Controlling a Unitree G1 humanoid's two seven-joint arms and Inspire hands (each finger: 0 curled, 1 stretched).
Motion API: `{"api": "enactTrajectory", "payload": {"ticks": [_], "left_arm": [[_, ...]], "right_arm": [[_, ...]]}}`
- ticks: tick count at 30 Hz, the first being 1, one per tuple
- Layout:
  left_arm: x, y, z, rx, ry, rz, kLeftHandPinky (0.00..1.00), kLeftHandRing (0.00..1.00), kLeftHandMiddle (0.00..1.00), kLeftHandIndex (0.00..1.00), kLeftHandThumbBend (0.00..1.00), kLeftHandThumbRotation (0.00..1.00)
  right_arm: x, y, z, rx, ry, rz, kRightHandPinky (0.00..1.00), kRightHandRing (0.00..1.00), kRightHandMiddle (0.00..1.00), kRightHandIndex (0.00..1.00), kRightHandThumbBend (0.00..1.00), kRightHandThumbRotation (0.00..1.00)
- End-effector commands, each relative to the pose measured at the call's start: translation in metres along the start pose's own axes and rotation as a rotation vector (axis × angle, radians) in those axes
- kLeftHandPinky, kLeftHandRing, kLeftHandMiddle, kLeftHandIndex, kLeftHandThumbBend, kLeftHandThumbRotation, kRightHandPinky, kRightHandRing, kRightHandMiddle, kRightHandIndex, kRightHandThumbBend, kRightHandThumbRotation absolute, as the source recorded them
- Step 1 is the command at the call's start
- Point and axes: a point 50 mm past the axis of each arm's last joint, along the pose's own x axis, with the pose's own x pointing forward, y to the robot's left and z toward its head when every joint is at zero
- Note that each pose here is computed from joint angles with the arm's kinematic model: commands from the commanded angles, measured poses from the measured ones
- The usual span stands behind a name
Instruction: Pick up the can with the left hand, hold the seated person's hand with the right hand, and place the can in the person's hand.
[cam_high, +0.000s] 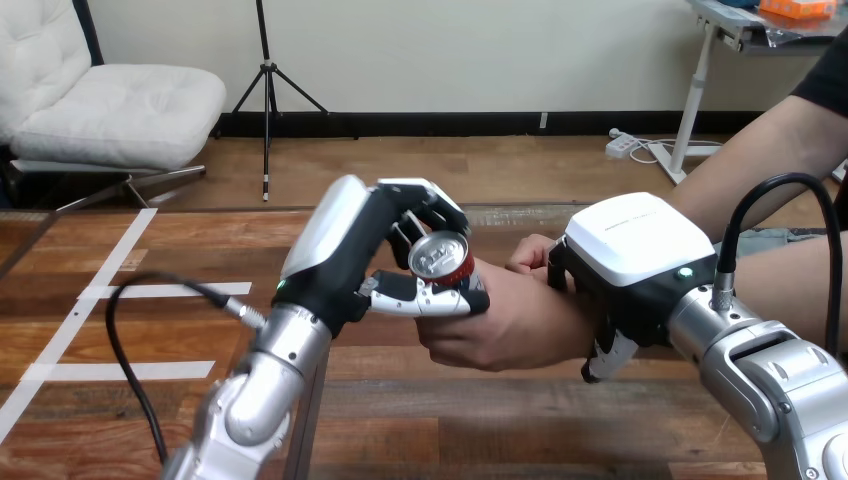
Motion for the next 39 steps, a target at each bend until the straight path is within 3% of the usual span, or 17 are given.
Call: {"api": "enactTrajectory", "payload": {"ticks": [1, 4, 10, 22, 39], "left_arm": [[0.0184, 0.0065, 0.0249, 0.082, -0.123, -0.052, 0.85, 0.94, 0.95, 0.95, 0.93, 0.34], [0.0183, 0.0057, 0.0244, 0.082, -0.121, -0.063, 0.94, 0.97, 0.98, 0.98, 0.97, 0.38], [0.0183, 0.0051, 0.0237, 0.083, -0.121, -0.071, 0.98, 0.99, 1.00, 1.00, 0.99, 0.42], [0.0187, 0.0060, 0.0235, 0.105, -0.125, -0.066, 1.00, 1.00, 1.00, 1.00, 1.00, 0.50], [0.0183, 0.0068, 0.0216, 0.118, -0.122, -0.063, 1.00, 1.00, 1.00, 1.00, 1.00, 0.52]], "right_arm": [[0.0045, -0.0182, -0.0060, -0.026, 0.028, -0.074, 0.76, 0.85, 0.88, 0.83, 0.89, 0.02], [0.0044, -0.0175, -0.0062, -0.029, 0.030, -0.076, 0.80, 0.90, 0.91, 0.87, 0.89, 0.05], [0.0047, -0.0165, -0.0066, -0.031, 0.034, -0.075, 0.85, 0.93, 0.94, 0.90, 0.89, 0.07], [0.0056, -0.0153, -0.0079, -0.037, 0.037, -0.070, 0.87, 0.95, 0.96, 0.94, 0.88, 0.10], [0.0072, -0.0131, -0.0095, -0.028, 0.040, -0.078, 0.89, 0.95, 0.96, 0.95, 0.88, 0.08]]}}
